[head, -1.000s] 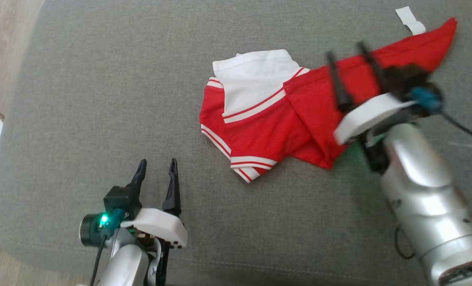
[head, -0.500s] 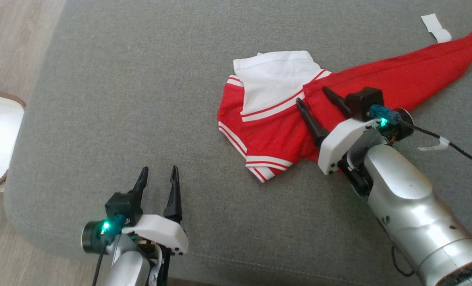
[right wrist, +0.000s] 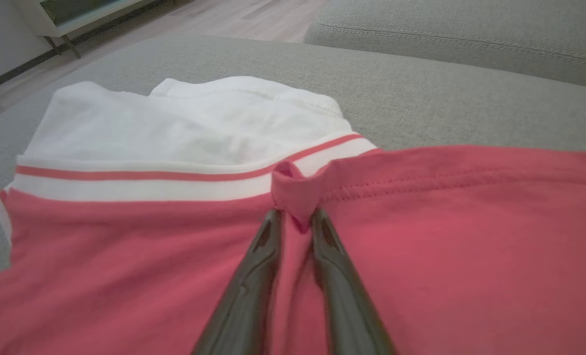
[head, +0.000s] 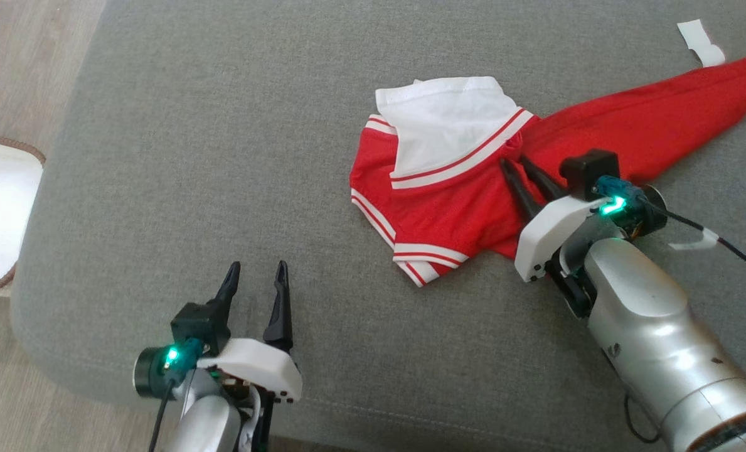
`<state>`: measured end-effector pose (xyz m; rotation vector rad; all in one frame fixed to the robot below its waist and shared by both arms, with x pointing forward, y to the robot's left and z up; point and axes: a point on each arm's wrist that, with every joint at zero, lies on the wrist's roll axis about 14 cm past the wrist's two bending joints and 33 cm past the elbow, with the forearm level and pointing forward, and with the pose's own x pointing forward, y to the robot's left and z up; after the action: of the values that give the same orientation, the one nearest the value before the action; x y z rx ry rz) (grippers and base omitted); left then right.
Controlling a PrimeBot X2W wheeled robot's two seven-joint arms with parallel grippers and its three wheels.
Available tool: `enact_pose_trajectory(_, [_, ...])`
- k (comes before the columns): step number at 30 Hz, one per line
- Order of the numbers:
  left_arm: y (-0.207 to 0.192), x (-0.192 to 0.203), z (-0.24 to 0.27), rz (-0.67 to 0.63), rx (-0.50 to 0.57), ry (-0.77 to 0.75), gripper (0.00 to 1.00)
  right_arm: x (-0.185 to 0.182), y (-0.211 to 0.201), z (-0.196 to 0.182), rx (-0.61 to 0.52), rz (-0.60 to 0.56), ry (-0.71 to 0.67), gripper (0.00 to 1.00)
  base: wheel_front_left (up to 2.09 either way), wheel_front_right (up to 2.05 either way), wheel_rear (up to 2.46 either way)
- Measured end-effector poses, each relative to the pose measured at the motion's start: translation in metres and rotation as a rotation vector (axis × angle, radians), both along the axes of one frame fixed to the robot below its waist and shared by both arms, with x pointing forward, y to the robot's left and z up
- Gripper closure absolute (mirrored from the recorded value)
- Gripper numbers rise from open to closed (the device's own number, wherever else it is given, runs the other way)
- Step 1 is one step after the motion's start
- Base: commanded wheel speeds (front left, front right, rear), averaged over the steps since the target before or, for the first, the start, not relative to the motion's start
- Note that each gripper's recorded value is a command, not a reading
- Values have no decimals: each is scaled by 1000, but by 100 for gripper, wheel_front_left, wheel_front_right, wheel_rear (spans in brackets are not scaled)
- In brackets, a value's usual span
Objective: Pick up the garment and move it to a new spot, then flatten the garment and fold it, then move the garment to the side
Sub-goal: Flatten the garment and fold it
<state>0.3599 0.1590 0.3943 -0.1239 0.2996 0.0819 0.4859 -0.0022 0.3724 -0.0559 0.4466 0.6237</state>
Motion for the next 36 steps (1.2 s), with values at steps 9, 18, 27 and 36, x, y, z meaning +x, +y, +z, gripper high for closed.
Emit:
enact_pose_trajectory(9, [-1,2,3,-5,-3,-11,0,3,-3,12,58,-44,-39,100,0,0,0])
enact_pose_trajectory(18, [-22,15,13,-82,-9,-54,0,36,-59,104,300,-290,-258,100,0,0,0])
enact_pose_trajectory(27, [-56,27,16,-196,-20,-77,0,-35,-158,55,250,-556,-178,32,0,0,0])
enact_pose_trajectory(36, [-95,36,16,-323,-50,-85,0,-77,-229,42,178,-774,-180,0,0,0,0])
